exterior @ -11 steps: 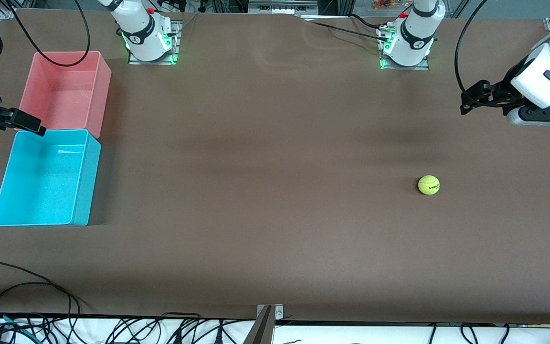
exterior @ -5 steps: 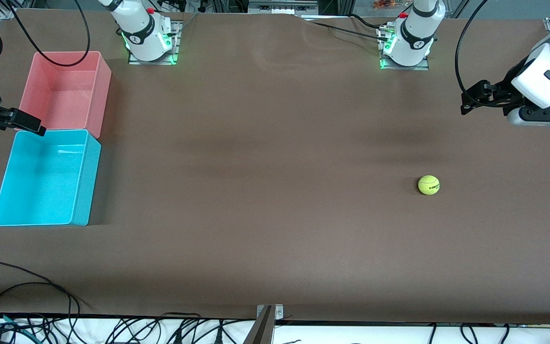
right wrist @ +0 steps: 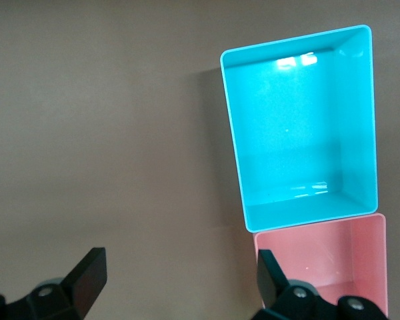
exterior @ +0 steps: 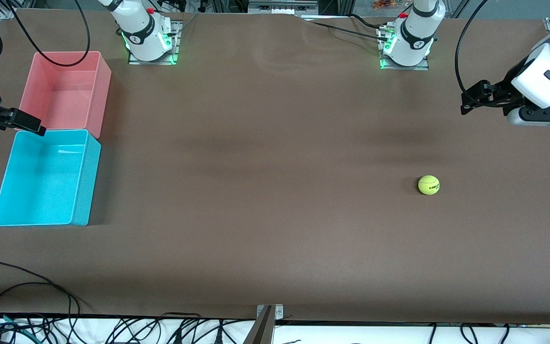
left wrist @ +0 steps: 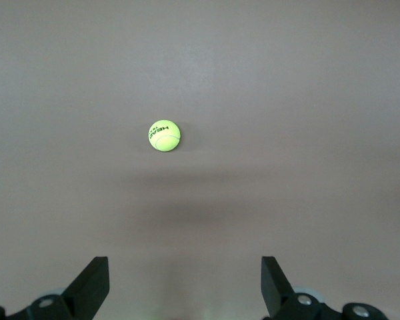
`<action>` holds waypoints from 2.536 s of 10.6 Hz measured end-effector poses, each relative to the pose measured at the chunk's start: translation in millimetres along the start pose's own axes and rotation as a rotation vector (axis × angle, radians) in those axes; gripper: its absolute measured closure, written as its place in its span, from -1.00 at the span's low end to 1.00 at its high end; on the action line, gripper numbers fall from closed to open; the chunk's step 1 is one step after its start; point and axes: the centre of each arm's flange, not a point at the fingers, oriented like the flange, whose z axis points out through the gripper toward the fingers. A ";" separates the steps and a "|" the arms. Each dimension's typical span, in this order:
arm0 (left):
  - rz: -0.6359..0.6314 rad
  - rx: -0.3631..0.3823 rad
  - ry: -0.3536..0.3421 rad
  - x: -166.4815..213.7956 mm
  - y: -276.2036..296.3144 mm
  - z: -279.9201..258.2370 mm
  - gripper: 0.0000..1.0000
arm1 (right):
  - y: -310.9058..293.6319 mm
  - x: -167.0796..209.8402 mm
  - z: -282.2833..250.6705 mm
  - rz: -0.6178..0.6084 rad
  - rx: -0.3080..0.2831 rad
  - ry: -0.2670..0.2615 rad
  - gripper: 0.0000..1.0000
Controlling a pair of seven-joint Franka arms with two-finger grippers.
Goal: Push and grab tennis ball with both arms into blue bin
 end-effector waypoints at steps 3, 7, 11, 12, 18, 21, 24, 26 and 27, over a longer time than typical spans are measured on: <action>0.000 0.000 0.000 0.0 0.2 0.0 -1.00 | 0.0 0.0 0.0 0.000 0.000 0.000 -1.00; 0.000 0.000 0.000 0.0 0.2 0.0 -1.00 | 0.0 0.0 0.0 0.000 0.000 0.000 -1.00; 0.000 0.000 0.000 0.0 -0.1 0.0 -1.00 | -3.3 -0.3 0.0 0.001 0.022 -0.002 -1.00; 0.000 0.000 0.000 0.0 -0.1 0.0 -1.00 | -3.5 -0.3 0.0 0.001 0.023 -0.002 -1.00; 0.000 0.000 0.000 0.0 0.1 0.0 -1.00 | -3.5 -0.2 -0.1 0.002 0.024 -0.001 -1.00; 0.004 0.000 0.000 -0.3 2.2 0.0 -1.00 | -4.9 -0.3 -0.1 0.000 0.025 -0.002 -1.00; 0.004 0.000 0.000 -0.3 2.3 0.0 -1.00 | -5.7 -0.4 -0.1 -0.001 0.025 -0.002 -1.00; 0.004 0.000 0.000 -0.3 2.3 0.0 -1.00 | -5.0 -0.4 -0.1 0.000 0.025 -0.002 -1.00; 0.004 0.000 0.000 -0.3 2.3 0.0 -1.00 | -5.3 -0.4 -0.1 -0.001 0.025 -0.002 -1.00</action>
